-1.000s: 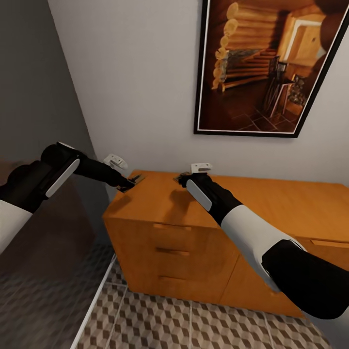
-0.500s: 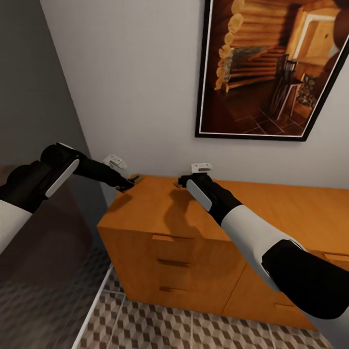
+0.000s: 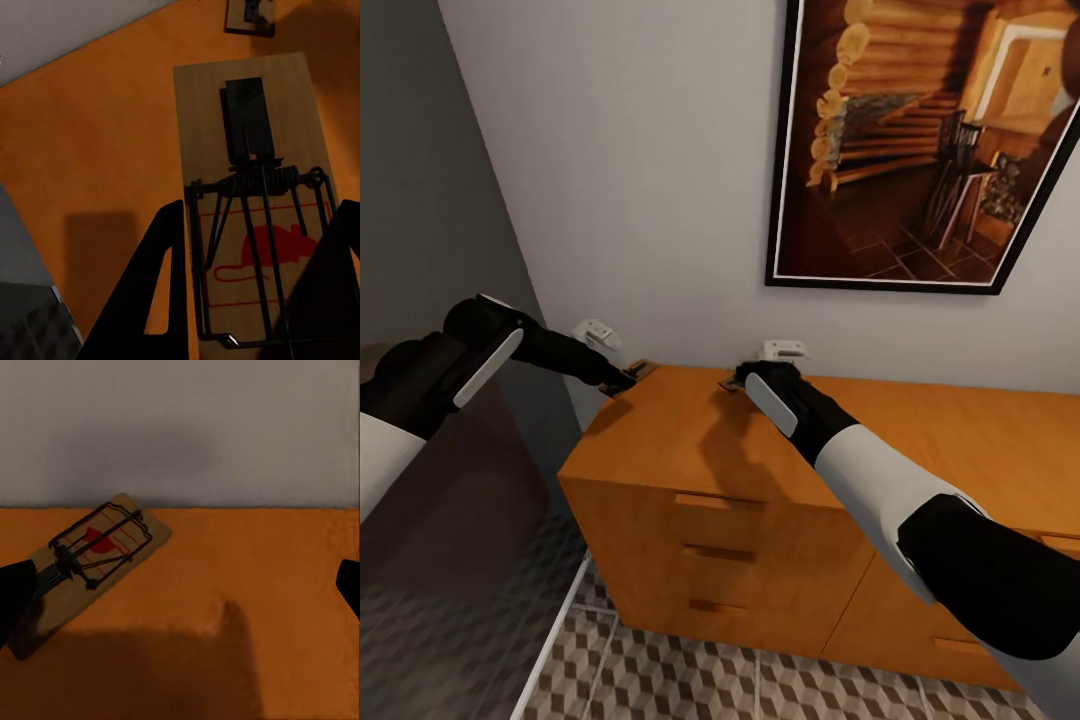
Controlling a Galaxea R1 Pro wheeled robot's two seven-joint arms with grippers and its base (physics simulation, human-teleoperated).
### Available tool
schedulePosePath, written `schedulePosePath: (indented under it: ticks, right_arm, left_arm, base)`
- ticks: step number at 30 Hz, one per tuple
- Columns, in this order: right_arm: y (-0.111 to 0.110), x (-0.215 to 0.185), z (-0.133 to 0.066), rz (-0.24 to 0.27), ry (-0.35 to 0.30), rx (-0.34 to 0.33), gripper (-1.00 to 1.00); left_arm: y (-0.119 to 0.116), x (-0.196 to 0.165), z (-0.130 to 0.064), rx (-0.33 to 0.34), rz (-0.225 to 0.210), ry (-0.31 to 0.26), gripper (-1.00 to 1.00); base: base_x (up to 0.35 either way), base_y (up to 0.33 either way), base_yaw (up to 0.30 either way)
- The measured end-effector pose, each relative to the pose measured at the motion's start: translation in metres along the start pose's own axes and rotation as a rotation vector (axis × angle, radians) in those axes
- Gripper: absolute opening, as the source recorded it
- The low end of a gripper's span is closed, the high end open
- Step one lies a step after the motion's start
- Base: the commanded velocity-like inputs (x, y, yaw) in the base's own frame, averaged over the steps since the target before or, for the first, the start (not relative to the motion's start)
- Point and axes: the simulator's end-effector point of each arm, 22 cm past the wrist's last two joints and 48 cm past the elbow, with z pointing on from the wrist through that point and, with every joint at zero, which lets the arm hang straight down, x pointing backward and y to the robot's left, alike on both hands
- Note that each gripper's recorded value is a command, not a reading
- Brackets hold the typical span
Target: Take the four mousetraps from the cabinet in the bathroom and place them on the bathroom floor. Make sure all four end up on the same floor surface, and ensure that at least two of them are either under or directly next to the same bathroom sink.
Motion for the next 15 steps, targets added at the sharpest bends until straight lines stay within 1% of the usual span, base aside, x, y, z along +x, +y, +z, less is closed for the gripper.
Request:
schedulePosePath:
  ticks: [1,2,4,6,7,10,15]
  right_arm:
    - [-0.005,-0.002,0.0,0.022,-0.01,0.026,1.0]
    - [-0.011,-0.002,0.0,0.068,-0.017,0.052,1.0]
    - [-0.016,0.001,0.0,0.137,-0.01,0.076,1.0]
    - [-0.02,0.005,-0.001,0.19,0.004,0.098,1.0]
    - [-0.022,0.006,-0.001,0.208,0.007,0.105,1.0]
    - [-0.023,0.008,-0.001,0.233,0.01,0.114,1.0]
    - [-0.023,0.008,-0.002,0.241,0.011,0.117,1.0]
  left_arm:
    - [0.0,0.0,0.0,0.0,0.0,0.0,-1.0]
    - [0.0,0.0,0.0,0.0,0.0,0.0,-1.0]
    - [0.0,0.0,0.0,0.0,0.0,0.0,-1.0]
    - [0.0,0.0,0.0,0.0,0.0,0.0,-1.0]
    - [0.0,0.0,0.0,-0.001,-0.001,0.0,-1.0]
    - [0.001,0.001,0.0,-0.001,-0.002,0.001,-1.0]
    - [0.0,0.001,0.0,0.0,-0.001,0.002,-1.0]
  base:
    - [0.0,0.0,0.0]
    - [0.0,0.0,0.0]
    - [0.0,0.0,0.0]
    - [0.0,0.0,0.0]
    - [0.0,0.0,0.0]
    - [0.0,0.0,0.0]
    - [0.0,0.0,0.0]
